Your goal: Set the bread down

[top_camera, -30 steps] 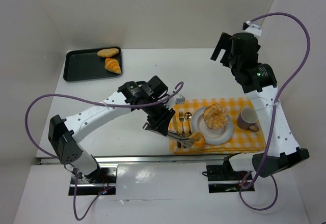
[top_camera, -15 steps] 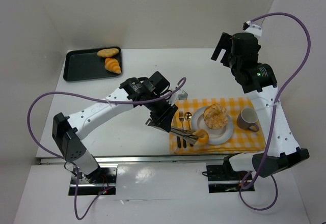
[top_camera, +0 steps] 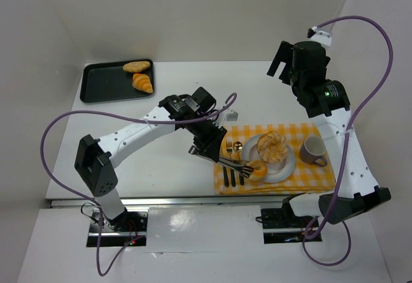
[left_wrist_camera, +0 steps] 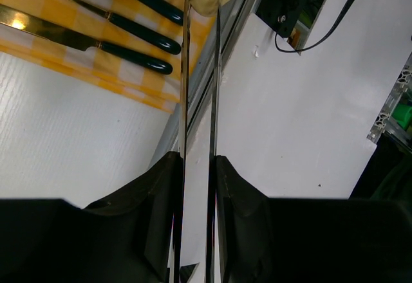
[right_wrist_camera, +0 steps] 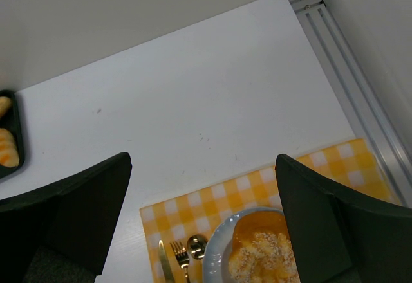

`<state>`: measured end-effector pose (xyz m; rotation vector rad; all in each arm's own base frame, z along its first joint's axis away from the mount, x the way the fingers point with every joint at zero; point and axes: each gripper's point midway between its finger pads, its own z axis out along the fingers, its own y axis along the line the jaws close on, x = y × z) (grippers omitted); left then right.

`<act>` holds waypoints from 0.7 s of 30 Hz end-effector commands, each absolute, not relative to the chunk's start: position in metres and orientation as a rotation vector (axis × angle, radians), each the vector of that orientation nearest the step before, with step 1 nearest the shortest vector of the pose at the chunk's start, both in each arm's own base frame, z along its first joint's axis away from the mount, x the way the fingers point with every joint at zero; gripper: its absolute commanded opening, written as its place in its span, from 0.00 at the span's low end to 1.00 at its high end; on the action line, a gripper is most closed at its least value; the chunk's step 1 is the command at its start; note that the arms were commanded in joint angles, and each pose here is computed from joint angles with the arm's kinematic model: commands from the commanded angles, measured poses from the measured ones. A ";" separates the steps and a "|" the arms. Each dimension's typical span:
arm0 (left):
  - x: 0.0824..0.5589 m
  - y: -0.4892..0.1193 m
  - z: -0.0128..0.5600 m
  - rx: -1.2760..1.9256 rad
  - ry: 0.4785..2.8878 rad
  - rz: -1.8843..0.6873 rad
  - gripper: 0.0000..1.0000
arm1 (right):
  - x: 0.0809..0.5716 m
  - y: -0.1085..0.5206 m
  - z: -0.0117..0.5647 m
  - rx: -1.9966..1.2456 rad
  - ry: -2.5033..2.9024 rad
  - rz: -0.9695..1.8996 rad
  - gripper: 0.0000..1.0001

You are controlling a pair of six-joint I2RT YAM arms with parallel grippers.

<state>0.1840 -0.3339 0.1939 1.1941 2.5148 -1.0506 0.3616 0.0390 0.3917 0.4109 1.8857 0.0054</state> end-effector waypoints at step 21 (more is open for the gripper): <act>0.210 -0.339 0.212 1.154 2.456 -1.025 0.68 | 0.354 0.029 0.415 0.439 1.811 0.001 1.00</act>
